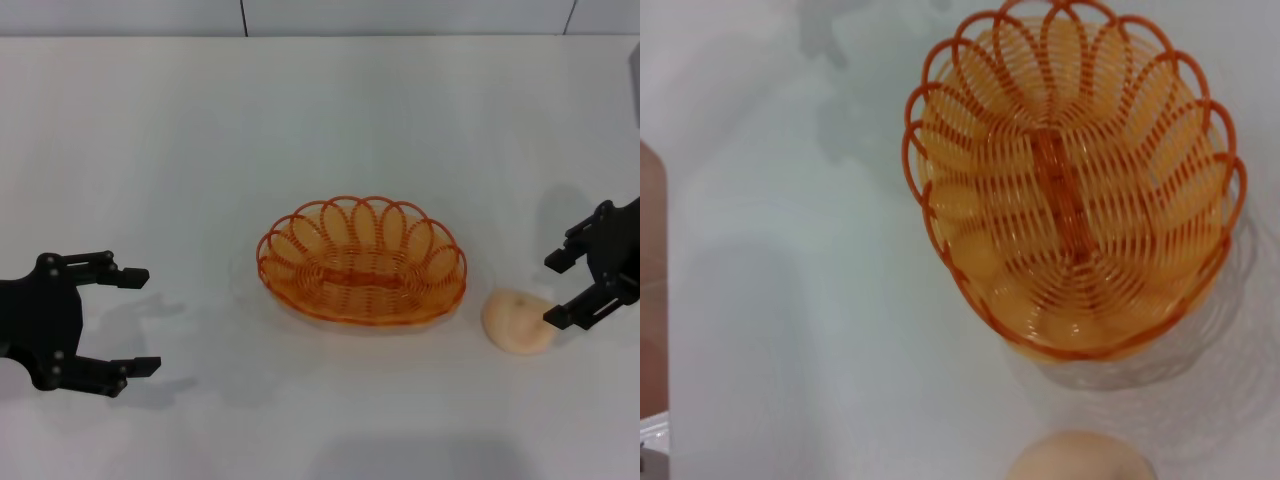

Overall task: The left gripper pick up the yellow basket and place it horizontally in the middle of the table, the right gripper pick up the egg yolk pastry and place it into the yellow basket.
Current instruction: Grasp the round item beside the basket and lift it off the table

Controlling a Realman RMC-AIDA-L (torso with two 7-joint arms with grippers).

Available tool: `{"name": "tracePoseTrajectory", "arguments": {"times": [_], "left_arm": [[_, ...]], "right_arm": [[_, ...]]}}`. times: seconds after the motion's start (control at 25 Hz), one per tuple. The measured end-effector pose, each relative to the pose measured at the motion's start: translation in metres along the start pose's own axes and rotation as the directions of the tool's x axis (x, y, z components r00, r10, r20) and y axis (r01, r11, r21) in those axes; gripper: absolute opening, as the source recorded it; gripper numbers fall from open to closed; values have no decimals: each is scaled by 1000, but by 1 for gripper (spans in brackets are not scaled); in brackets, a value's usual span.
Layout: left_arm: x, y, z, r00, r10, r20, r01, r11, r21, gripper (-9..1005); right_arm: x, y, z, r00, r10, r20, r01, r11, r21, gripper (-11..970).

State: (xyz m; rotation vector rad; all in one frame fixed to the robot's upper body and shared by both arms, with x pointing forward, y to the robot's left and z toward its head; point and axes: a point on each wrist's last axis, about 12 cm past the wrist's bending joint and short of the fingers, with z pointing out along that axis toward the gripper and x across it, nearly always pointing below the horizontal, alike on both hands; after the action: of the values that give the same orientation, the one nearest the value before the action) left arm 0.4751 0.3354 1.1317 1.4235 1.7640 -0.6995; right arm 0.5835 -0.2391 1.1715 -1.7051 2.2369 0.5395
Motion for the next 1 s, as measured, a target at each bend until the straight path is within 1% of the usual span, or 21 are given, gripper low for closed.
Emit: {"name": "tracePoseTrajectory", "arguments": {"times": [0.12,0.16,0.36,0.56,0.8,1.0], "left_arm": [[-2,0,1,1000,4,-5,-4,1000,7,889],[-2,0,2,1000,5,-5,-5,1000,9,888],[-3,2,3,1000,11,-6,-11,1000,10,886],[-5,3,3,1000,16,-5,-16,1000,10,886],[-5,3,3,1000,18,-4,-18,1000,10,886],[-5,3,3,1000,18,-5,-18,1000,9,886]], "right_arm": [[-2,-2,4,1000,1,-4,-1,1000,-3,731],[-3,-3,10,1000,12,-2,-12,1000,-17,731],[-6,-4,15,1000,19,-5,-20,999,-38,731],[-8,-5,19,1000,13,-12,-13,1000,-18,731],[-4,-8,24,998,23,-59,-23,1000,14,481],[-3,-8,24,997,30,-66,-30,1000,9,286]]}}
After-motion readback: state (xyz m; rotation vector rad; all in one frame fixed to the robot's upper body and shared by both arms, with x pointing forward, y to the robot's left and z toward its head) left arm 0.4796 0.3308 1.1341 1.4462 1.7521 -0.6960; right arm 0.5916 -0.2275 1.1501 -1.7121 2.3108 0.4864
